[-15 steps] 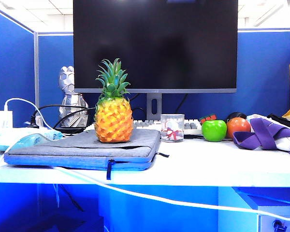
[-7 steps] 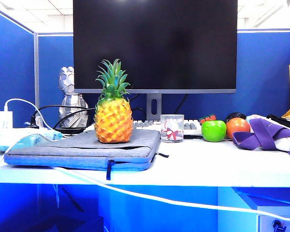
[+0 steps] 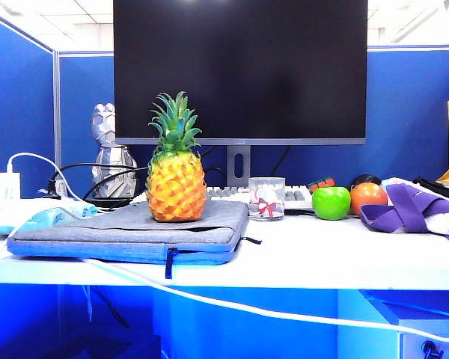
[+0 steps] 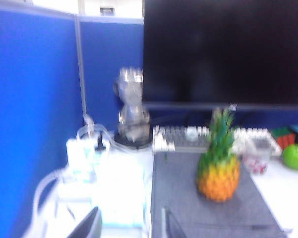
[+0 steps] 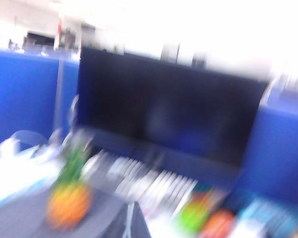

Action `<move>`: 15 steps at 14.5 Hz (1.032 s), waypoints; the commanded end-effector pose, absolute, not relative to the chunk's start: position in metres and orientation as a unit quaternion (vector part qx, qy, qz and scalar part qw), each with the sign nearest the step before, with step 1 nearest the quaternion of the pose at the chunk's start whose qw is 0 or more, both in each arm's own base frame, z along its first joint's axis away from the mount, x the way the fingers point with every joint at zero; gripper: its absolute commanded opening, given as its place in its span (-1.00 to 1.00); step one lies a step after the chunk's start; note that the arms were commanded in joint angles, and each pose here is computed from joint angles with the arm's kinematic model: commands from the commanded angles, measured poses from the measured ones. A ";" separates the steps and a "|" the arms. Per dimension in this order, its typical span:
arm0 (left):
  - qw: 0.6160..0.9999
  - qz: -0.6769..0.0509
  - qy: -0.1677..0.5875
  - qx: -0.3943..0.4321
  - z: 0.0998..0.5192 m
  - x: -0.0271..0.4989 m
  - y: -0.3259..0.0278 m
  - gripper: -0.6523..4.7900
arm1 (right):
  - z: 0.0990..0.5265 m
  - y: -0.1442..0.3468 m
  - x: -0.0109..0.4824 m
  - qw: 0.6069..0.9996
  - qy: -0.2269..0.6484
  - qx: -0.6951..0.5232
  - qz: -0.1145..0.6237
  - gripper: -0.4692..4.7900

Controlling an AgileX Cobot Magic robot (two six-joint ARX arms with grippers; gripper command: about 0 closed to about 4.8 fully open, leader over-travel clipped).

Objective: Pick up the pineapple and place it above the gray bag.

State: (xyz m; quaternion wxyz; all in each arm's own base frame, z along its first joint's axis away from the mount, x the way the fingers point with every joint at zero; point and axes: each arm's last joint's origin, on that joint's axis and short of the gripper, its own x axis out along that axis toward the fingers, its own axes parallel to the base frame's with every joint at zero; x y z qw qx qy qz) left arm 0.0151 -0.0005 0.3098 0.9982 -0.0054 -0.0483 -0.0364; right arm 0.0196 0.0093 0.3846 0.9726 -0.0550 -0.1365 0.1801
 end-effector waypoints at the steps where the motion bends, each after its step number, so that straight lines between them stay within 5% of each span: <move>1: 0.997 -0.037 -0.045 -0.043 0.283 0.040 -0.003 -0.14 | 0.319 0.013 0.040 0.974 -0.141 0.002 0.177 -0.85; 5: 0.999 0.011 -0.010 -0.036 0.253 0.058 -0.003 -0.14 | 0.242 0.019 0.074 0.982 -0.082 0.053 0.164 -0.84; 15: 0.999 -0.005 0.011 -0.038 0.212 0.080 -0.006 -0.11 | 0.195 0.020 0.088 0.991 -0.031 0.027 0.128 -0.77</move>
